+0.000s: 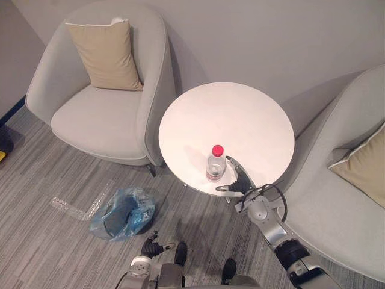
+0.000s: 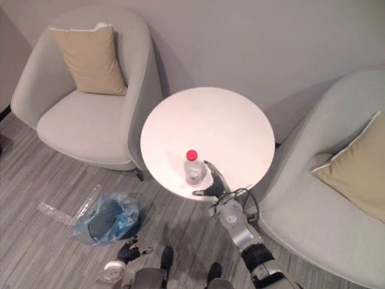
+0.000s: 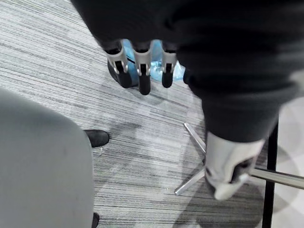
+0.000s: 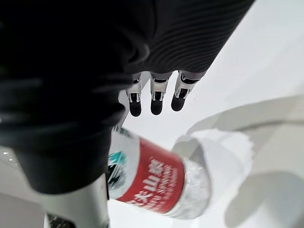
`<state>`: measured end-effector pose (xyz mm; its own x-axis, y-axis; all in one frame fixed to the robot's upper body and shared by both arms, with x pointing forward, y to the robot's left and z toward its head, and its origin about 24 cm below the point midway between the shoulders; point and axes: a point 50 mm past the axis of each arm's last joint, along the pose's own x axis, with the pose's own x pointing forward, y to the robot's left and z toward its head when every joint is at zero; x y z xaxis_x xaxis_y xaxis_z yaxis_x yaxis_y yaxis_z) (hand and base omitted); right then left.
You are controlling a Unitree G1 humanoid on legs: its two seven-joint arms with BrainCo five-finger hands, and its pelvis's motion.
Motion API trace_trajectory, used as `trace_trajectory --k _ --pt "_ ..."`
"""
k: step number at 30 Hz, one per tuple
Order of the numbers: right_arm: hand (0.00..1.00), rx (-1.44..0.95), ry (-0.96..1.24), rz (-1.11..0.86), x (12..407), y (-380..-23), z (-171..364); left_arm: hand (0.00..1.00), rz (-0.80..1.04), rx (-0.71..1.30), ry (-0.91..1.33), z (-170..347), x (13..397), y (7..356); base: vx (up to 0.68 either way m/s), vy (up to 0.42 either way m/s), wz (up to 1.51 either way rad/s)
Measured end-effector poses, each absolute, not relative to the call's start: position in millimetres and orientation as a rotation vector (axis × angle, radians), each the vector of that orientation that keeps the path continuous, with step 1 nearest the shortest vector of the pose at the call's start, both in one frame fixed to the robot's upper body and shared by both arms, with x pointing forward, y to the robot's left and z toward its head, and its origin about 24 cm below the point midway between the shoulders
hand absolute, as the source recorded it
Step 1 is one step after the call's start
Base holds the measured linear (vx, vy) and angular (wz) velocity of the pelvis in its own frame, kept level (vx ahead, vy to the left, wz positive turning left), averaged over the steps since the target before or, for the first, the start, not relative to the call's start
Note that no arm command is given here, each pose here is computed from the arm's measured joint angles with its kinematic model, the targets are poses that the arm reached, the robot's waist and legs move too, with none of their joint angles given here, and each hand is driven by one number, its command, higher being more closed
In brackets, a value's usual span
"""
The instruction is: Gather rubbish on tea table into small bin, then transfer packed bag to large trash can.
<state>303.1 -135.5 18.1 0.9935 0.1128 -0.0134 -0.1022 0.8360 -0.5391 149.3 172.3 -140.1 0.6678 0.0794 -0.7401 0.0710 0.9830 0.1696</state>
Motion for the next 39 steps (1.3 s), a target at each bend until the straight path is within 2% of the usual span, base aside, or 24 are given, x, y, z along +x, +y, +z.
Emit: trace_trajectory --k 3,4,10,19,34,39 --pt "0.0 -0.542 -0.038 0.092 312.7 -133.7 27.8 0.0 0.015 0.169 0.825 -138.0 153.1 170.7 0.0 0.004 0.21" --pt "1.0 -0.533 -0.053 0.086 317.7 -132.4 33.6 0.0 0.02 0.16 0.817 -136.9 154.7 170.6 0.0 0.01 0.11" --pt "1.0 -0.417 -0.068 0.019 331.1 -130.2 47.8 0.0 0.022 0.152 0.803 -135.1 157.5 170.1 0.0 0.003 0.01" --pt "1.0 -0.325 -0.064 0.014 329.8 -132.2 50.8 0.0 0.028 0.139 0.789 -132.9 160.5 169.9 -0.02 0.017 -0.01" --pt "1.0 -0.24 -0.069 0.083 257.3 -136.3 31.5 0.0 0.015 0.183 0.845 -138.2 152.8 177.6 -0.05 0.015 -0.25" --pt "1.0 -0.251 -0.053 0.049 248.3 -143.5 27.1 0.0 -0.006 0.203 0.875 -141.3 148.1 180.1 -0.07 0.01 -0.04"
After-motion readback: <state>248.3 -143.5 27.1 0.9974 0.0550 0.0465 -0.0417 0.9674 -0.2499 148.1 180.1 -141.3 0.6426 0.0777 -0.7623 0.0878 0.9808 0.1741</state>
